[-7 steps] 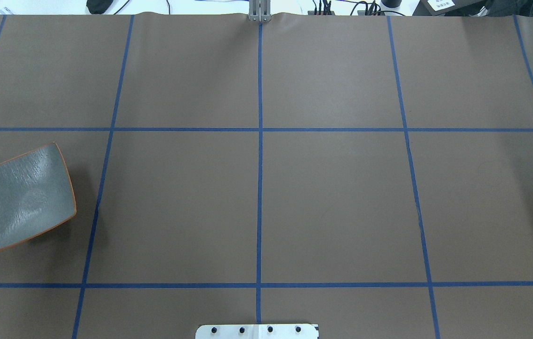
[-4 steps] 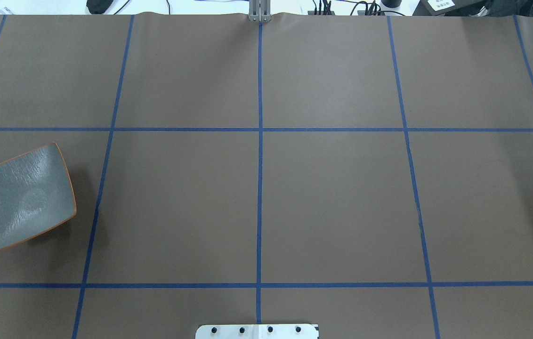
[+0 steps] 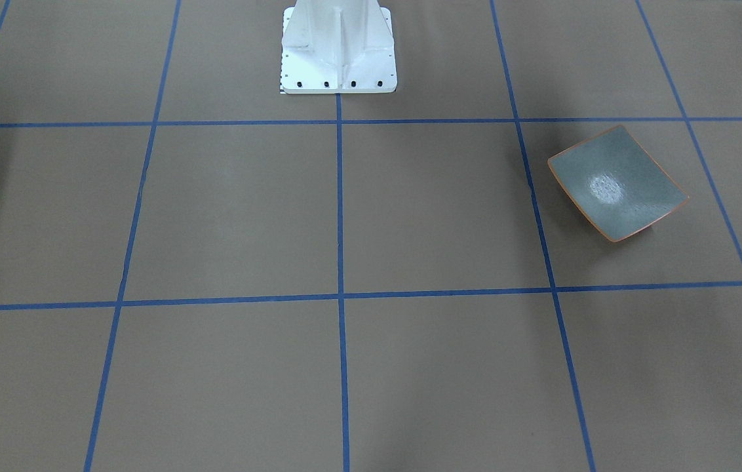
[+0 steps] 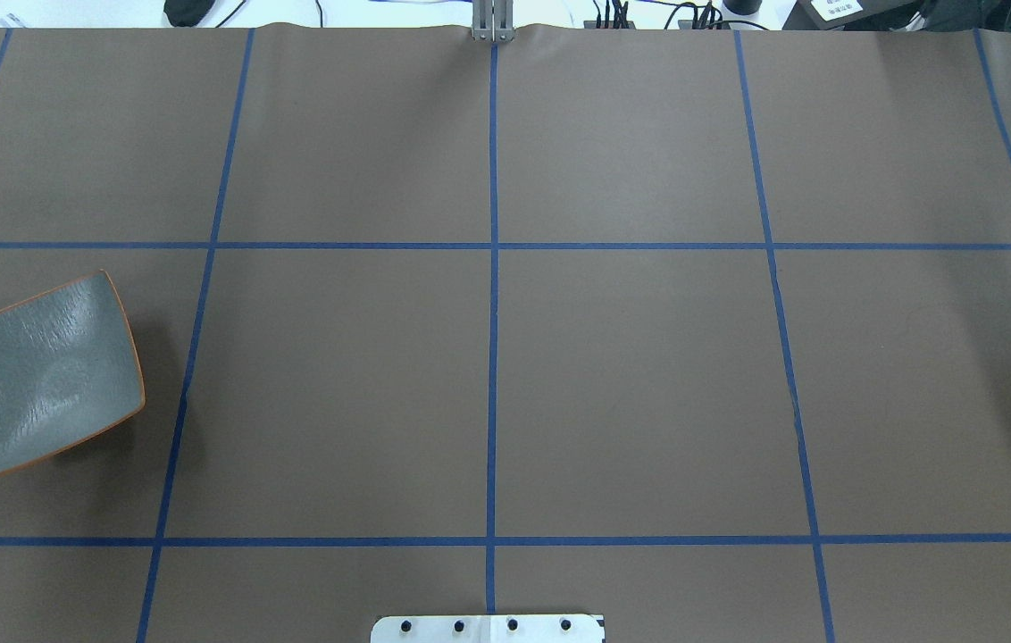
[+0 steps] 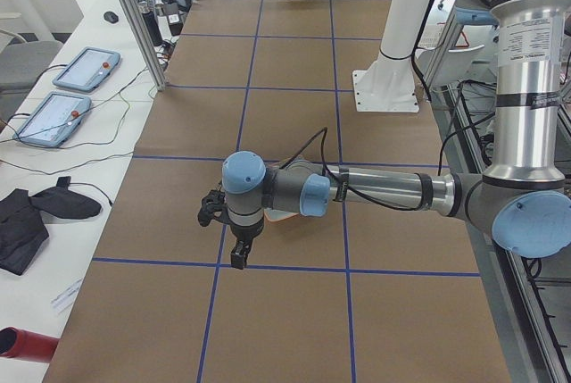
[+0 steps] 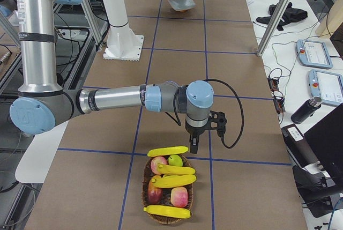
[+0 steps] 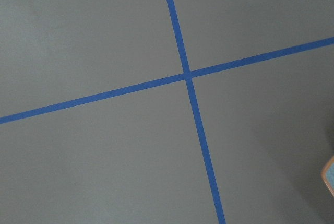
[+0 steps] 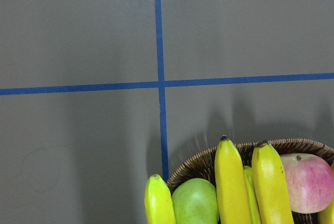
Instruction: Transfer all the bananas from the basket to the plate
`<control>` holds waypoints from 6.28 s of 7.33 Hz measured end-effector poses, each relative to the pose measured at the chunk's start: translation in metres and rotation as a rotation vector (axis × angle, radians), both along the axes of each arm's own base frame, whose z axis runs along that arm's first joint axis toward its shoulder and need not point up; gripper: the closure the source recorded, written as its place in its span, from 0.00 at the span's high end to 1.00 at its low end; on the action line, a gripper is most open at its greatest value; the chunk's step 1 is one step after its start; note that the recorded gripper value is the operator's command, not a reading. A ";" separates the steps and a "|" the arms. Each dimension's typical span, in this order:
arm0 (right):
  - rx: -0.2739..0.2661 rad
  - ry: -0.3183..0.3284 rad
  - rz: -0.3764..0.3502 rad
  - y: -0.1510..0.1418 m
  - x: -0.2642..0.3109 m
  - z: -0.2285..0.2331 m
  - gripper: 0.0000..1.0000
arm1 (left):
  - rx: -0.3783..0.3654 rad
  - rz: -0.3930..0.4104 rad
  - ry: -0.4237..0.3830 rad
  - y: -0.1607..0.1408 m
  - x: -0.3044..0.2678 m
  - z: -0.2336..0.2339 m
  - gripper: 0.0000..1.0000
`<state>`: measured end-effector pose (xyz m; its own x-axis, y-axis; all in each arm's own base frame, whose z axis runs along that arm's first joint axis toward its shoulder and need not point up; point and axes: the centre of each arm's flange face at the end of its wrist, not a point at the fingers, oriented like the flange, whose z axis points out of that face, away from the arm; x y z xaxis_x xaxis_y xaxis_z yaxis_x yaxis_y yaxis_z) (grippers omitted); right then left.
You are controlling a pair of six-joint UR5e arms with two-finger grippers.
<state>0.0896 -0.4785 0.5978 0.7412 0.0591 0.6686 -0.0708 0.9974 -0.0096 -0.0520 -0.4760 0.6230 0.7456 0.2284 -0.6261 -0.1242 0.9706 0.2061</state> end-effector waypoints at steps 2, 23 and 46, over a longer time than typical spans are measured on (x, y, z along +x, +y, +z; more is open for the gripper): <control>0.005 0.001 0.001 -0.003 -0.002 -0.005 1.00 | 0.002 0.000 0.000 0.000 0.000 -0.001 1.00; 0.049 -0.148 -0.345 -0.015 -0.123 0.097 0.98 | 0.003 0.001 0.001 -0.002 0.002 -0.003 1.00; 0.026 -0.150 -0.380 -0.011 -0.127 0.122 0.00 | 0.004 0.007 0.001 -0.002 0.002 -0.002 1.00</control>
<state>-0.0373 -0.4898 0.7202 0.6015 -0.2185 0.7684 0.3027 0.9525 0.0339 -0.0496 -0.4780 0.6208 0.7431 0.2361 -0.6262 -0.1305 0.9688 0.2105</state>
